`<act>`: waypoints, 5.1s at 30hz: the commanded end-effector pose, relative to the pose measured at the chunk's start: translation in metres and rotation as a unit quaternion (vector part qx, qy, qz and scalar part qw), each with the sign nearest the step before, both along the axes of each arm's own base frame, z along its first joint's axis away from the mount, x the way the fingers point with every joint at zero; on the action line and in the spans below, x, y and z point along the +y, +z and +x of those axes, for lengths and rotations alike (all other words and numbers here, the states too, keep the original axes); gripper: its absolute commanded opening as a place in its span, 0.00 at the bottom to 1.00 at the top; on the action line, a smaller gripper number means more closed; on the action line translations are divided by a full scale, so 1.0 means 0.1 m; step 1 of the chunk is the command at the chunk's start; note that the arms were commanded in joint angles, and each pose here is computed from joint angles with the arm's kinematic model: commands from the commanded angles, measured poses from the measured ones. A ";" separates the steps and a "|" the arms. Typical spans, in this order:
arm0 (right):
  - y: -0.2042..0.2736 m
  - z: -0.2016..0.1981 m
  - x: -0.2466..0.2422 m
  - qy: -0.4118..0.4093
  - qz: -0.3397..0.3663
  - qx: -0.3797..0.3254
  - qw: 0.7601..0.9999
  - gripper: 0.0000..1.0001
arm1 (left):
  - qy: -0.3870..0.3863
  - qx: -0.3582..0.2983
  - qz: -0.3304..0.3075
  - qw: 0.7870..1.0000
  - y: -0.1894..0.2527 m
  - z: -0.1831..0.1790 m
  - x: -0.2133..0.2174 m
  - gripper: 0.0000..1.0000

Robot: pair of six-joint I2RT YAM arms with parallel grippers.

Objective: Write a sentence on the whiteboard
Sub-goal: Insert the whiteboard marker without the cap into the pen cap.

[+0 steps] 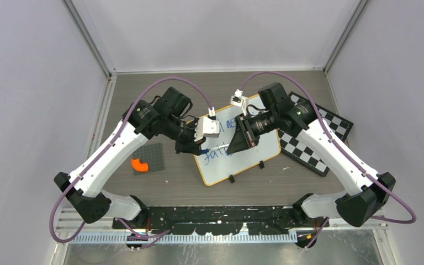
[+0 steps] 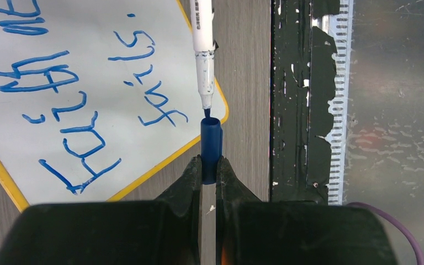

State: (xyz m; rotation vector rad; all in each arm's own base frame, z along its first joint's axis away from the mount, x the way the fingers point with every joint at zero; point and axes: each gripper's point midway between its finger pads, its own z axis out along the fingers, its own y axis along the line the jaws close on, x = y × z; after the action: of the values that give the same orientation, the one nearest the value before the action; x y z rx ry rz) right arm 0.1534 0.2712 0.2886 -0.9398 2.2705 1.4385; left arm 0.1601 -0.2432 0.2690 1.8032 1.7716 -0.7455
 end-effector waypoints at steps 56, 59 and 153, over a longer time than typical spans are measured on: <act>0.14 -0.05 0.02 0.017 0.015 -0.030 0.999 0.00 | 0.001 -0.002 -0.020 1.000 0.14 -0.04 -0.03 0.00; 0.16 -0.03 0.04 0.018 0.016 -0.031 0.999 0.00 | -0.001 0.007 -0.027 1.000 0.17 -0.05 -0.07 0.00; 1.38 1.14 0.23 -0.112 0.280 -0.034 0.953 0.00 | 0.207 0.295 -0.472 0.805 1.86 1.19 0.10 0.80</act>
State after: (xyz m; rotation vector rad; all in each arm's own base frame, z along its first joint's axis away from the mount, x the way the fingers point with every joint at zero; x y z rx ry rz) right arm 0.2761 0.2923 0.4123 -0.4909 1.7585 1.7138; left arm 0.3103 -0.2287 0.4257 0.4023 1.6537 -1.6636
